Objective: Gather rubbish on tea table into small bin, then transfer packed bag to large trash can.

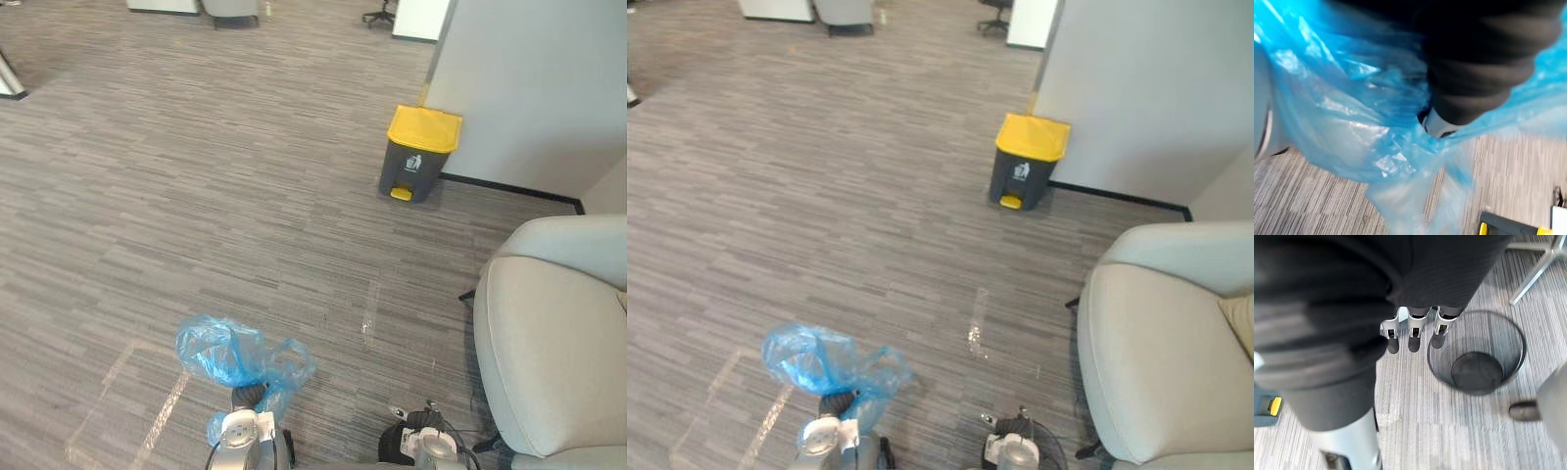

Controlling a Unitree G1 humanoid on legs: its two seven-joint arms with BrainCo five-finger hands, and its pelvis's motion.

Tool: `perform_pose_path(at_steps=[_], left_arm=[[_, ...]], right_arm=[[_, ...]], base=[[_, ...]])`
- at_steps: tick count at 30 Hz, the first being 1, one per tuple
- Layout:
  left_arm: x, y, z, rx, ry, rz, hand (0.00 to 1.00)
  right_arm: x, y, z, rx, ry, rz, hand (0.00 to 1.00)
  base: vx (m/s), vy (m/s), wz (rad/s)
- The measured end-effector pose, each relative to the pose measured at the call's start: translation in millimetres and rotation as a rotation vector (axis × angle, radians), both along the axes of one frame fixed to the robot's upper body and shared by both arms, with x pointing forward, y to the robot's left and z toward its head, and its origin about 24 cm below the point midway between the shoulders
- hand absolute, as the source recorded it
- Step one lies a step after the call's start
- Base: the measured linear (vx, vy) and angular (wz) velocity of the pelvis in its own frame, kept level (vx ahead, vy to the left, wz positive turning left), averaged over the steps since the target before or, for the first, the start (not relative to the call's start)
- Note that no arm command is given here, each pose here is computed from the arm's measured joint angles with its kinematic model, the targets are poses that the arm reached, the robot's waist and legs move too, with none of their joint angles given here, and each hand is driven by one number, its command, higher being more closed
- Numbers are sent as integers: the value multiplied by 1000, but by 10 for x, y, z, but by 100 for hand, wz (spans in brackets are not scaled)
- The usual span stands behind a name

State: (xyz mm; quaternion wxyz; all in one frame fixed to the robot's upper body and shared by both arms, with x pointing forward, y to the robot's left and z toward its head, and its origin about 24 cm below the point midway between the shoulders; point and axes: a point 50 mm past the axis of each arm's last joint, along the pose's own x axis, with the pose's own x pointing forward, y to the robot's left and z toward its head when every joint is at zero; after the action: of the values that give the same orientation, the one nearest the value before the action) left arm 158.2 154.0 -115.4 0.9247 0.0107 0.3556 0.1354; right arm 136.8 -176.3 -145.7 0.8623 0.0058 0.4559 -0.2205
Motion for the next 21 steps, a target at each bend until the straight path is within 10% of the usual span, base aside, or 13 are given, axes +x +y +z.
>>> perform_pose_path(at_steps=[21], left_arm=[[143,-28,28,10,-15,-32,100]], right_arm=[[112,-109,61,-50,-30,18,0]], base=[[394,34,-11]])
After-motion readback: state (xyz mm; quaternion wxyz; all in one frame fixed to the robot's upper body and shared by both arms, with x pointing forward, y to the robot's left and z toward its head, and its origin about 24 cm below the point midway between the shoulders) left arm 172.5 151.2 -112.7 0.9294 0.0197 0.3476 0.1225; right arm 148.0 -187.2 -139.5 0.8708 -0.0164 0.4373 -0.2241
